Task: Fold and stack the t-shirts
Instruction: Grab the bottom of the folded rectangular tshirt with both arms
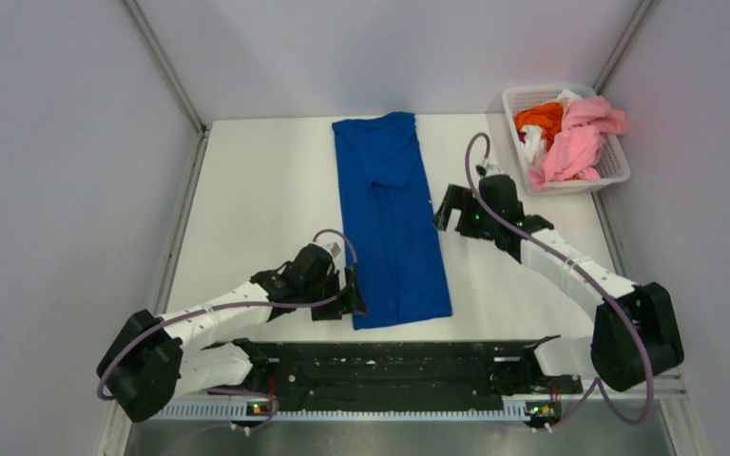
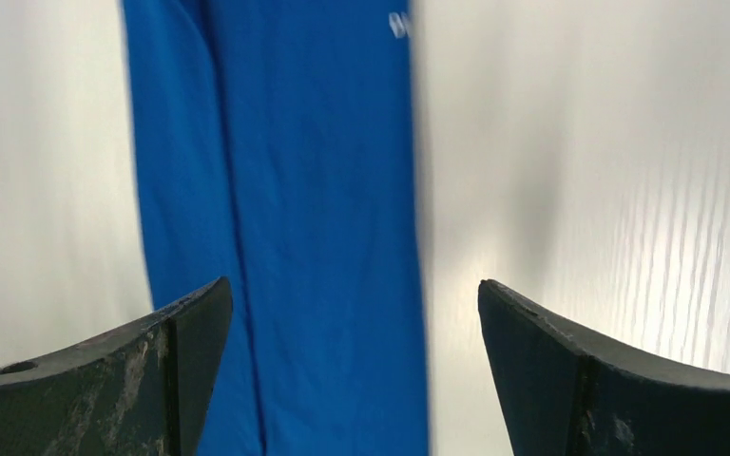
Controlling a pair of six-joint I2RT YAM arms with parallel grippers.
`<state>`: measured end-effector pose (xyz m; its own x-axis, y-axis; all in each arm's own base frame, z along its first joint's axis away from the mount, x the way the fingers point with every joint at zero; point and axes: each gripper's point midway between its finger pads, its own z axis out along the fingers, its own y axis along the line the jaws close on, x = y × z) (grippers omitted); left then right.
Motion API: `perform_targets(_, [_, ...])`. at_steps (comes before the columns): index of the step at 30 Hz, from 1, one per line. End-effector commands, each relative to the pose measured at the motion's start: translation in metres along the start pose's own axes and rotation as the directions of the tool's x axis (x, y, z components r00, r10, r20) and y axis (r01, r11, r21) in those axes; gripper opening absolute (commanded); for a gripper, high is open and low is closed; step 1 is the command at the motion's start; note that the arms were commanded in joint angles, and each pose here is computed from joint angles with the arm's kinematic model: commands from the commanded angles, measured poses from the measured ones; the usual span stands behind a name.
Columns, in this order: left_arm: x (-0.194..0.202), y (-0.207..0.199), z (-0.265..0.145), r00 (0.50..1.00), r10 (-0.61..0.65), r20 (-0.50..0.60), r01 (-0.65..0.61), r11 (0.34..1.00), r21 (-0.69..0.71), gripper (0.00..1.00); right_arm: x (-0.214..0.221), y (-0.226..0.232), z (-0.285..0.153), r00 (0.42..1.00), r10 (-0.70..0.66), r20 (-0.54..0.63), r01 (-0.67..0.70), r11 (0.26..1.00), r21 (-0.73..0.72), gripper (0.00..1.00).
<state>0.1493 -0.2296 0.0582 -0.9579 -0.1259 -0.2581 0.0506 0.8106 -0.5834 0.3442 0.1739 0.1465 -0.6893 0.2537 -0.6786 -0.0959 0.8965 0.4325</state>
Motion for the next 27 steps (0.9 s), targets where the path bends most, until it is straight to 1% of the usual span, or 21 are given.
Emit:
perform_targets(1, [0.016,0.003,0.006,0.998,-0.038,-0.048,0.040,0.999,0.033,0.79,0.022,-0.010,-0.016,0.997,0.078,0.021,-0.078,0.997,0.016,0.99])
perform_targets(4, [0.019,0.005,0.011,0.997,-0.052,-0.058,0.054,0.998,0.036,0.67,0.042,-0.015,-0.023,0.995,0.103,-0.013,-0.103,0.995,0.011,0.99])
perform_targets(8, [0.023,0.010,0.019,0.995,-0.067,-0.076,0.069,0.997,0.024,0.55,0.055,-0.023,-0.029,0.992,0.129,-0.016,-0.128,0.991,0.029,0.98])
perform_targets(11, [0.026,0.014,0.024,0.992,-0.079,-0.095,0.080,0.997,0.006,0.43,0.064,-0.026,-0.032,0.989,0.143,-0.030,-0.142,0.989,0.028,0.98])
perform_targets(14, [0.027,0.016,0.027,0.990,-0.087,-0.110,0.086,0.996,-0.010,0.24,0.075,-0.028,-0.035,0.987,0.155,-0.050,-0.154,0.988,0.026,0.97])
perform_targets(16, [0.028,0.020,0.029,0.989,-0.097,-0.111,0.093,0.995,-0.032,0.15,0.086,-0.030,-0.037,0.984,0.163,-0.077,-0.162,0.986,0.023,0.96])
perform_targets(17, [0.027,0.023,0.030,0.989,-0.103,-0.107,0.098,0.994,-0.050,0.09,0.093,-0.029,-0.039,0.982,0.162,-0.099,-0.161,0.987,0.021,0.95])
perform_targets(18, [0.027,0.026,0.030,0.988,-0.113,-0.103,0.106,0.992,-0.069,0.00,0.101,-0.029,-0.041,0.979,0.160,-0.126,-0.158,0.987,0.020,0.95])
perform_targets(21, [0.025,0.030,0.029,0.988,-0.121,-0.095,0.111,0.988,-0.104,0.00,0.138,-0.026,-0.051,0.964,0.127,-0.234,-0.123,0.992,0.035,0.91])
perform_targets(25, [0.025,0.034,0.025,0.990,-0.115,-0.086,0.104,0.986,-0.129,0.00,0.185,-0.024,-0.063,0.921,0.109,-0.374,-0.103,0.994,0.038,0.80])
perform_targets(27, [0.026,0.036,0.023,0.990,-0.113,-0.089,0.100,0.985,-0.140,0.00,0.201,-0.025,-0.066,0.905,0.101,-0.412,-0.089,0.995,0.047,0.74])
